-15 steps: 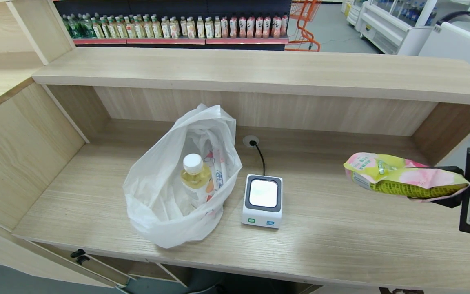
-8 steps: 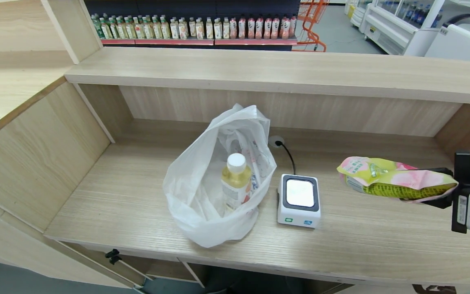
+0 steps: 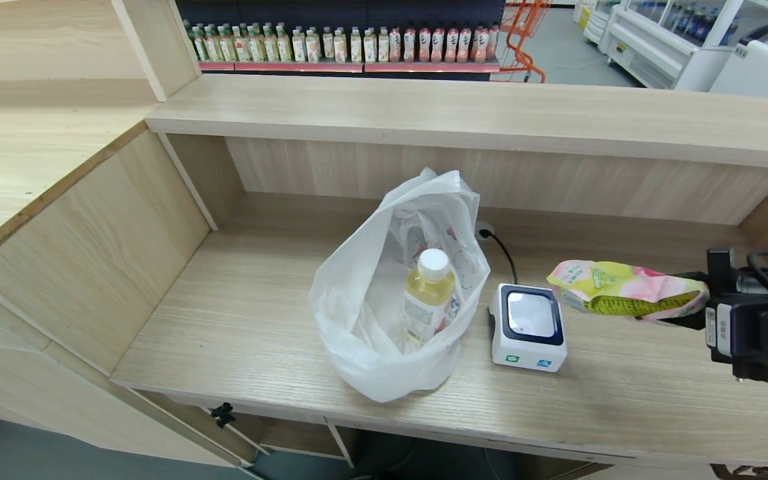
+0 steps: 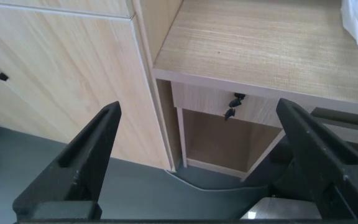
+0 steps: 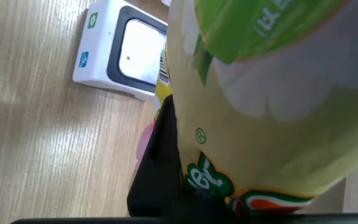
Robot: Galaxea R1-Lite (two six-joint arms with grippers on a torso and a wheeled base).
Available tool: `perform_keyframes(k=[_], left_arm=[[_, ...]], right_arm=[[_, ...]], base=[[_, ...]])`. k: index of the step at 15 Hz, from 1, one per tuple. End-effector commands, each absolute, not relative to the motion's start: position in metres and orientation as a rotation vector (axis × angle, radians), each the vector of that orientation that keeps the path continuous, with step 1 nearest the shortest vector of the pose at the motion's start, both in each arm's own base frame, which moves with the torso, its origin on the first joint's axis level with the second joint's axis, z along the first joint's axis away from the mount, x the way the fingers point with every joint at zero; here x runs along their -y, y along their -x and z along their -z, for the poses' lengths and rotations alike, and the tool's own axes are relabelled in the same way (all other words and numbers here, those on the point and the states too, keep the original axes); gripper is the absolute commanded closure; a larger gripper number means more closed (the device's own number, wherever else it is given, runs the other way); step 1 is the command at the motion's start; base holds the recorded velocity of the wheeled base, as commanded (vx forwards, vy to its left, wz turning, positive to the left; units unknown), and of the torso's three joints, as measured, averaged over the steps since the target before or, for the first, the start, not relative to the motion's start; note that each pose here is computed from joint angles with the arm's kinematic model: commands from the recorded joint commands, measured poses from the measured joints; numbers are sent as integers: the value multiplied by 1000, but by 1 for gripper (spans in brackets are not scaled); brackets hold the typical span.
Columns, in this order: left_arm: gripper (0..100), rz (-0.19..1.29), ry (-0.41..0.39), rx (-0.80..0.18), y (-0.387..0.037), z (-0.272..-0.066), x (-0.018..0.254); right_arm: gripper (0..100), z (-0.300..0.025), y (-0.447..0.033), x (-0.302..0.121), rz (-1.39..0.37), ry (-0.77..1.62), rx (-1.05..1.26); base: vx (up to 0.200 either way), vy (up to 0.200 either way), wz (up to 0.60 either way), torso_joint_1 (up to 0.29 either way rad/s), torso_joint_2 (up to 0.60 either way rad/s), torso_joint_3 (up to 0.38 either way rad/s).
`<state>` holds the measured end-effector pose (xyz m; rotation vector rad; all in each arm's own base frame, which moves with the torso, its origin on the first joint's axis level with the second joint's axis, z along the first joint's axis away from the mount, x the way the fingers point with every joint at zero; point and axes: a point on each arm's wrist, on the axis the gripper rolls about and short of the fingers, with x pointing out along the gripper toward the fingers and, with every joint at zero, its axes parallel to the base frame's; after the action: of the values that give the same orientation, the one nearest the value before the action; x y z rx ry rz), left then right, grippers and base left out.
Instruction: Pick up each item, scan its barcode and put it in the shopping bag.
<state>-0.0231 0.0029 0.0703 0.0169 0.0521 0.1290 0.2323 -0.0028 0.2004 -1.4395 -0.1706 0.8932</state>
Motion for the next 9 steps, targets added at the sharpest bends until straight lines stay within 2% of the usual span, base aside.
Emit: perform_keyframes(k=[1, 2, 9], left_arm=[[0, -128, -17, -51, 23, -70, -3], [0, -127, -14, -53, 23, -70, -3], [0, -127, -13, -53, 23, -70, -3]], right_arm=[[100, -187, -243, 5, -928, 1419, 135], [100, -183, -245, 5, -944, 1416, 126], [100, -165, -259, 3, -1006, 1411, 106]], base=[[200, 0, 0, -7, -2, 7], [200, 0, 0, -17, -12, 7], [0, 0, 0, 0, 0, 0]])
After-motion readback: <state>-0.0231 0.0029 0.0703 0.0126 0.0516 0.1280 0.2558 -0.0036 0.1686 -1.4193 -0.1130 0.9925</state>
